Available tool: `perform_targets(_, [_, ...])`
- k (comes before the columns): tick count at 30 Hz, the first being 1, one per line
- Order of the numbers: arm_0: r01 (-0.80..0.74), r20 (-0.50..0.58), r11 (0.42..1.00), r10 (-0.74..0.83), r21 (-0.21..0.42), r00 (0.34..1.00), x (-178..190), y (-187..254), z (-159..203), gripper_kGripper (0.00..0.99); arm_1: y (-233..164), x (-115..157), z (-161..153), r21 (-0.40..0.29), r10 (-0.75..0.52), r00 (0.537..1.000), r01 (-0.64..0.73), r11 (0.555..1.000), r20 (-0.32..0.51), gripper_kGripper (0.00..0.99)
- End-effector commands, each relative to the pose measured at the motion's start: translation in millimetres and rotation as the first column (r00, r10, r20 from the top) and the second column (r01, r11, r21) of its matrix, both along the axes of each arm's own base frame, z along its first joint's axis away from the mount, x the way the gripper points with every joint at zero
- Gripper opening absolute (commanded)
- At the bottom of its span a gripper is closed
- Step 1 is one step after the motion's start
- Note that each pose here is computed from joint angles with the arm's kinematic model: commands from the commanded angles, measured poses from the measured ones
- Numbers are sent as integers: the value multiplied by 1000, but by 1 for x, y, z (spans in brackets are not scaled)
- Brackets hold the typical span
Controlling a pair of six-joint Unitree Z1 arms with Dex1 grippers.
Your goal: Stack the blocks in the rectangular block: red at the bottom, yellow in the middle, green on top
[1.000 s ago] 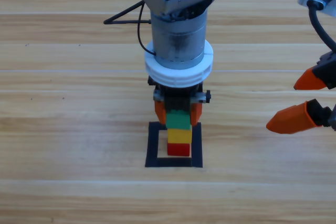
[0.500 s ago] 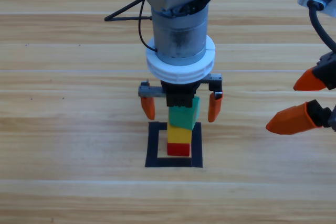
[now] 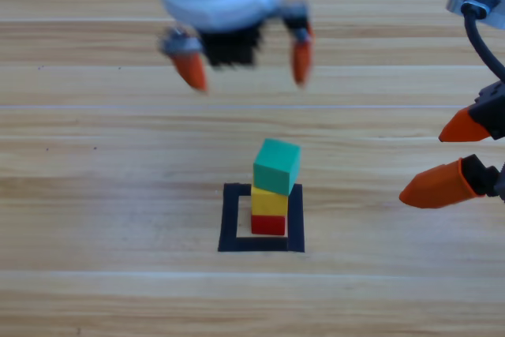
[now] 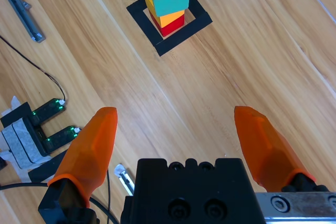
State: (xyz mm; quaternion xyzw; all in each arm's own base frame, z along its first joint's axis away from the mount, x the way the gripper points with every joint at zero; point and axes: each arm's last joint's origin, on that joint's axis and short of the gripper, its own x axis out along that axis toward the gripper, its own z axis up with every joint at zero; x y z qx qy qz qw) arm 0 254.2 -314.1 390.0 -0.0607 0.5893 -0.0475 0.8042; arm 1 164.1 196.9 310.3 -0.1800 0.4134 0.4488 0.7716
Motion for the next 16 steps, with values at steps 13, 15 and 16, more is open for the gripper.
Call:
perform_targets(13, [319, 350, 947, -311, 37, 884, -170, 56, -32, 990, 6, 14, -16, -45, -13, 997, 9, 999, -70, 983])
perform_targets(15, [318, 357, 948, -308, 33, 882, -171, 61, -30, 990, 6, 14, -16, -47, -14, 997, 10, 999, -70, 983])
perform_targets(16, [316, 363, 948, -304, 28, 881, -172, 66, -28, 990, 6, 14, -16, -49, -14, 997, 11, 999, -70, 983])
